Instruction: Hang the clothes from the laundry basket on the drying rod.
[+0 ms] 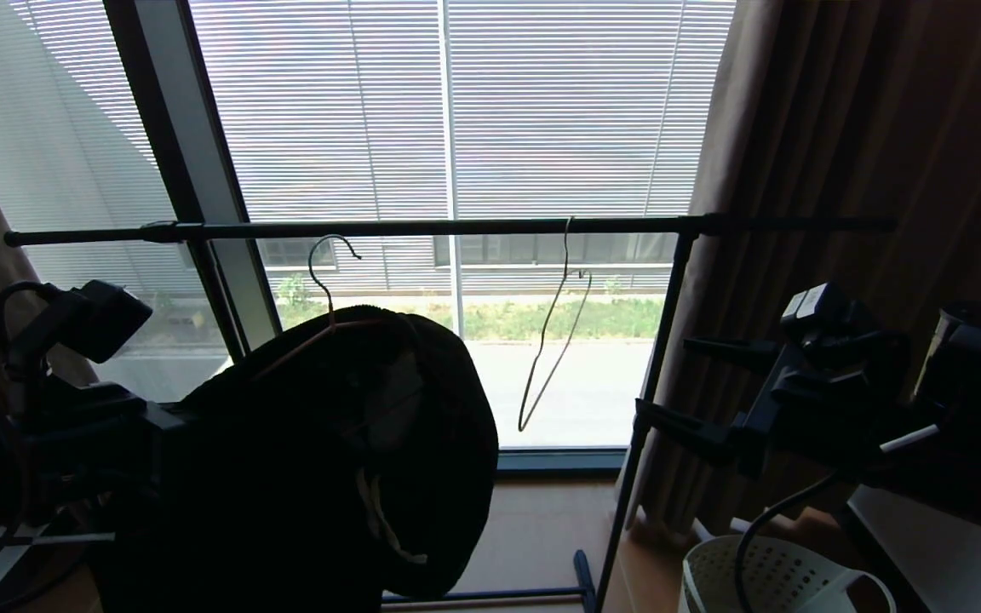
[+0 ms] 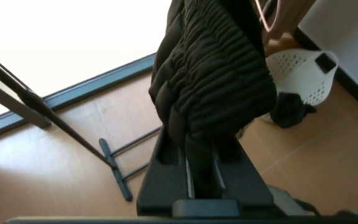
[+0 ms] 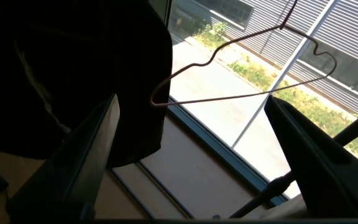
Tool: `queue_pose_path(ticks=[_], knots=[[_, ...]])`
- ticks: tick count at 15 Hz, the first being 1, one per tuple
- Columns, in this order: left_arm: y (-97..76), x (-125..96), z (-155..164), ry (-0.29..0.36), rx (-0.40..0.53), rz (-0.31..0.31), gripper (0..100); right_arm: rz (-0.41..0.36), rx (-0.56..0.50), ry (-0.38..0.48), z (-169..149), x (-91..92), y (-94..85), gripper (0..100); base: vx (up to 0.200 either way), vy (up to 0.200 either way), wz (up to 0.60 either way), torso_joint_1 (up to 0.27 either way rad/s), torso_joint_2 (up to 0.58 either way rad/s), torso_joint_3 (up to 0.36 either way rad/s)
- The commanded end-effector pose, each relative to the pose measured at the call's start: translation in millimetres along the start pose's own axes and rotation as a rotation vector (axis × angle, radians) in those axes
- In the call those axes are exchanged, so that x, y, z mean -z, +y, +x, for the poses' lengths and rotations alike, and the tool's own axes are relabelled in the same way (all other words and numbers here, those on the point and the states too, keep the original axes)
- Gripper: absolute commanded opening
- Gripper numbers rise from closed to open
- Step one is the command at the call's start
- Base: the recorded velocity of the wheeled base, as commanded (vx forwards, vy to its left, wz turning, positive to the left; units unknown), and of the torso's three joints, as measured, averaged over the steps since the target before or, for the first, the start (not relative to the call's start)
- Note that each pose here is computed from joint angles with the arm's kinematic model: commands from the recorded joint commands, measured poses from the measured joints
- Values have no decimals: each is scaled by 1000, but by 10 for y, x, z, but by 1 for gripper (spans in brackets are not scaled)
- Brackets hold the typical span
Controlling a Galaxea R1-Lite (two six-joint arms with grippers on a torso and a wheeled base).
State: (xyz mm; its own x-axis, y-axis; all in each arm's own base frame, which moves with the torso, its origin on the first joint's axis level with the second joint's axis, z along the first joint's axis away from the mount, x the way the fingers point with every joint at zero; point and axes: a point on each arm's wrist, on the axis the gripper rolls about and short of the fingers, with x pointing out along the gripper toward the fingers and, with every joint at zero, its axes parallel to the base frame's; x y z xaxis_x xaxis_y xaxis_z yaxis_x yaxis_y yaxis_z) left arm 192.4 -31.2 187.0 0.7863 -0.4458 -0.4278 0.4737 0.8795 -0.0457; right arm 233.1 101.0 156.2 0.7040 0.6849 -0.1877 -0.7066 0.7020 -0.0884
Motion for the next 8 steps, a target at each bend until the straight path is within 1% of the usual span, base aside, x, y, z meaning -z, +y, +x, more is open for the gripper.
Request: queue_pose_path(ticks=[1, 2, 4, 7, 8], knots=[[15, 18, 41, 2, -2, -9, 0, 0, 22, 1, -27, -4, 6, 100, 0, 0, 0, 0, 0, 0], [25, 6, 44, -18, -10, -9, 0, -3, 67, 0, -82, -24, 16, 100, 0, 0, 0, 0, 0, 0], [26, 6, 55, -45, -13, -15, 0, -1, 113, 3, -170, -23, 38, 100, 0, 0, 0, 0, 0, 0], [39, 17, 83, -35, -12, -16, 0, 1, 122, 5, -192, -7, 33, 100, 0, 0, 0, 0, 0, 0], [34, 30, 85, -31, -8, -14, 0, 2, 123, 8, -188, 0, 29, 100, 200, 0, 0, -2, 2, 7]])
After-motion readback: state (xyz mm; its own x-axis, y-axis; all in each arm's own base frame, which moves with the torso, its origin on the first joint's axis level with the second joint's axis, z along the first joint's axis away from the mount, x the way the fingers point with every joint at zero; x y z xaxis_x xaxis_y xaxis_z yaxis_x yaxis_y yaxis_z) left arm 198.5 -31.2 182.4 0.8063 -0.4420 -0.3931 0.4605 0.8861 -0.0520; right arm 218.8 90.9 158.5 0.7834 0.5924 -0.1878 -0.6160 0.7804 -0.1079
